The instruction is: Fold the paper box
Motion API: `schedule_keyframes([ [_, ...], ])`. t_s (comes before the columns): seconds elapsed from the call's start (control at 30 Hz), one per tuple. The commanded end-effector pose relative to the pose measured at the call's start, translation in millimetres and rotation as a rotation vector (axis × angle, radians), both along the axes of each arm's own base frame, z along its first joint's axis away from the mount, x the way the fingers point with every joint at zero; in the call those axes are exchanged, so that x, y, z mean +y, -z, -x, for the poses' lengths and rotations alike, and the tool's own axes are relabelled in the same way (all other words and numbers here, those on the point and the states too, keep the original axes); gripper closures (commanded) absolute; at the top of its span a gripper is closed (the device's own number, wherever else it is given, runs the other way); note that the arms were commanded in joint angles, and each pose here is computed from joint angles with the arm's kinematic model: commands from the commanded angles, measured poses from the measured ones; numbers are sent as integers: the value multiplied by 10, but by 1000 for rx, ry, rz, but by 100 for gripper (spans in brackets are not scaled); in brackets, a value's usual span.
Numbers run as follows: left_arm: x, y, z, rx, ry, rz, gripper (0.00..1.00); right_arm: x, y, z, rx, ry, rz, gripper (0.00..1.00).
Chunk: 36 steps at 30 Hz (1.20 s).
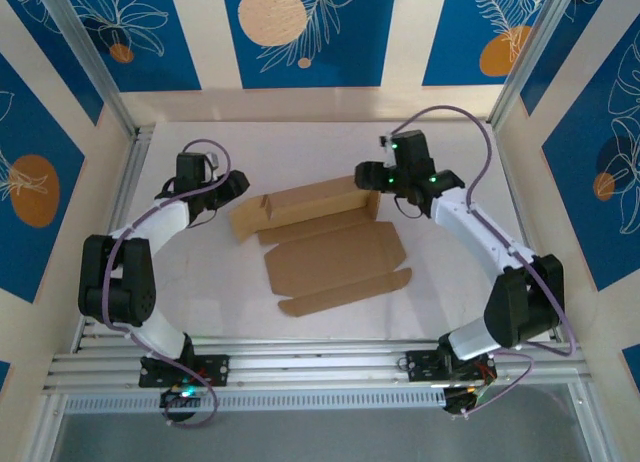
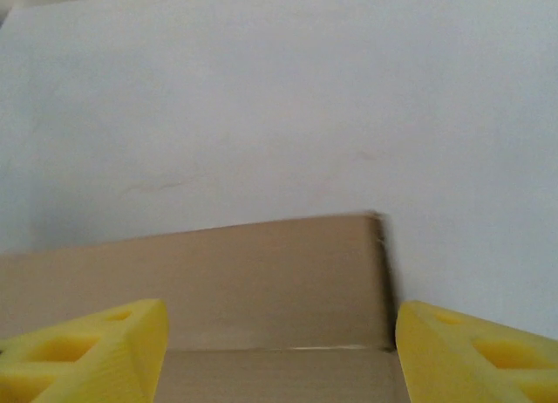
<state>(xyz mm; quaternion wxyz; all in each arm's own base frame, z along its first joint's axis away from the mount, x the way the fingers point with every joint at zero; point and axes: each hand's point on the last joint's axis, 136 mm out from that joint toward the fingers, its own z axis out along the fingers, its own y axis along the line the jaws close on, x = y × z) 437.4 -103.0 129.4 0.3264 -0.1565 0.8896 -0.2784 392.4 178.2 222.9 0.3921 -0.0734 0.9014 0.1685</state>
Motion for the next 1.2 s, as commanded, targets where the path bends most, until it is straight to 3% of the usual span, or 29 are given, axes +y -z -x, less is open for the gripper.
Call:
schedule_keyframes([
  [0.0,-114,-117,-133,-47,22,39,37,363,-322,69,-330,-355,289,30],
  [0.13,-185,-148,-192,-61,41,41,37,887,-189,523,-754,-870,601,29],
  [0.27,-223,-143,-199,-68,57,42,37,1042,83,608,-884,-1081,794,30],
  [0.47,-262,-110,-187,-70,80,43,37,1268,241,309,-964,-1085,963,34],
  [0.63,-323,-169,-235,-80,102,48,37,1446,300,76,-1004,-1028,1050,45],
  [0.87,-399,-316,-299,-110,128,29,37,1552,350,56,-1055,-1001,1119,76],
  [1.17,94,-452,-275,-145,48,-196,35,1475,253,-47,-1077,-920,1156,84],
])
